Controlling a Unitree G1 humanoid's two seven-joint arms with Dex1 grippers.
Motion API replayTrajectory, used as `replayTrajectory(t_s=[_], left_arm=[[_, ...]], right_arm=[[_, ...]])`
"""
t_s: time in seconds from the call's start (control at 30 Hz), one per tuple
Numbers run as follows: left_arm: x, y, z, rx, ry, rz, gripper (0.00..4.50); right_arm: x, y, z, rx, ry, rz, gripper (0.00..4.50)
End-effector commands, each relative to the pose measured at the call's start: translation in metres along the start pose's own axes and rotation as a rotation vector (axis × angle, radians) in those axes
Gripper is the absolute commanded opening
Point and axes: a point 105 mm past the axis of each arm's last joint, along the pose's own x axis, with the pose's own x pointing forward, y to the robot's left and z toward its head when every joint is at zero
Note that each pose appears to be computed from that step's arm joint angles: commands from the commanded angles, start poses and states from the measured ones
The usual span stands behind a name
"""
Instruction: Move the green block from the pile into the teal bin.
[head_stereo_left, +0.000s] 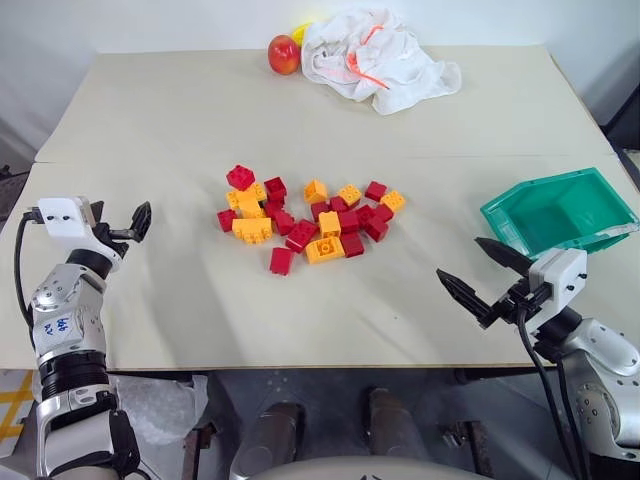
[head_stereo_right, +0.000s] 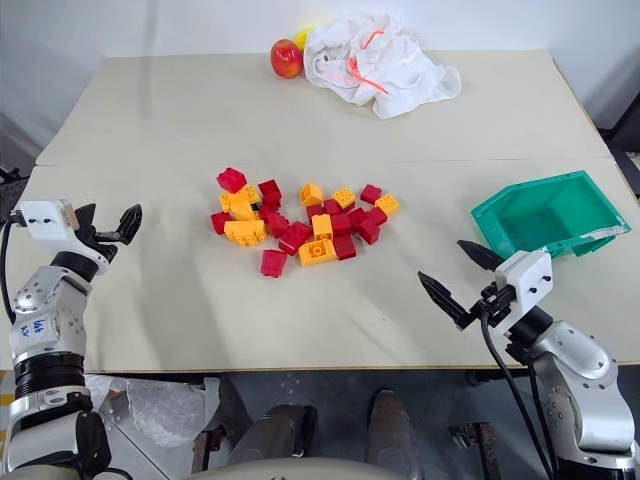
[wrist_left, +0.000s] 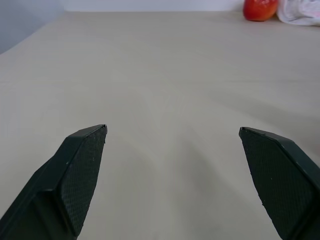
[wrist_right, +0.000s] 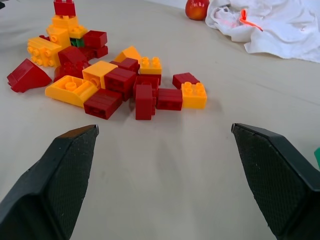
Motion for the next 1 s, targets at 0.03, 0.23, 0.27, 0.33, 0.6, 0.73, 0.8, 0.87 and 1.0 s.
replayTrajectory(t_s=[0.03, 0.23, 0.27, 0.33, 0.6, 0.73, 0.8, 0.87, 1.0], left_arm=[[0.003, -0.003, 0.016, 0.022, -0.046, -0.021, 4.50], [0.012, -0.014, 0.021, 0.052, -0.037, -0.061, 4.50], [0.015, -0.019, 0.022, 0.064, -0.036, -0.084, 4.50], [0.022, -0.030, 0.023, 0.094, -0.039, -0.144, 4.50], [0.051, -0.063, 0.020, 0.102, -0.006, -0.346, 3.00], [0.067, -0.072, 0.019, 0.088, 0.027, -0.372, 1.71], [0.078, -0.084, 0.018, 0.076, 0.052, -0.389, 1.08], [0.085, -0.104, 0.016, 0.083, 0.069, -0.443, 0.45], [0.089, -0.141, 0.015, 0.081, 0.068, -0.574, 0.01]], right_arm=[[0.002, -0.001, 0.013, -0.047, -0.032, 0.012, 4.46], [0.007, 0.000, 0.017, -0.063, -0.047, 0.023, 4.46], [0.009, 0.001, 0.019, -0.065, -0.052, 0.029, 4.46], [0.015, 0.004, 0.024, -0.080, -0.068, 0.049, 4.46], [0.033, 0.008, 0.040, -0.114, -0.129, 0.089, 4.50], [0.036, 0.009, 0.041, -0.121, -0.132, 0.100, 4.50], [0.039, 0.010, 0.041, -0.121, -0.137, 0.111, 4.50], [0.042, 0.013, 0.041, -0.125, -0.138, 0.126, 4.50], [0.045, 0.017, 0.044, -0.121, -0.142, 0.156, 4.50]])
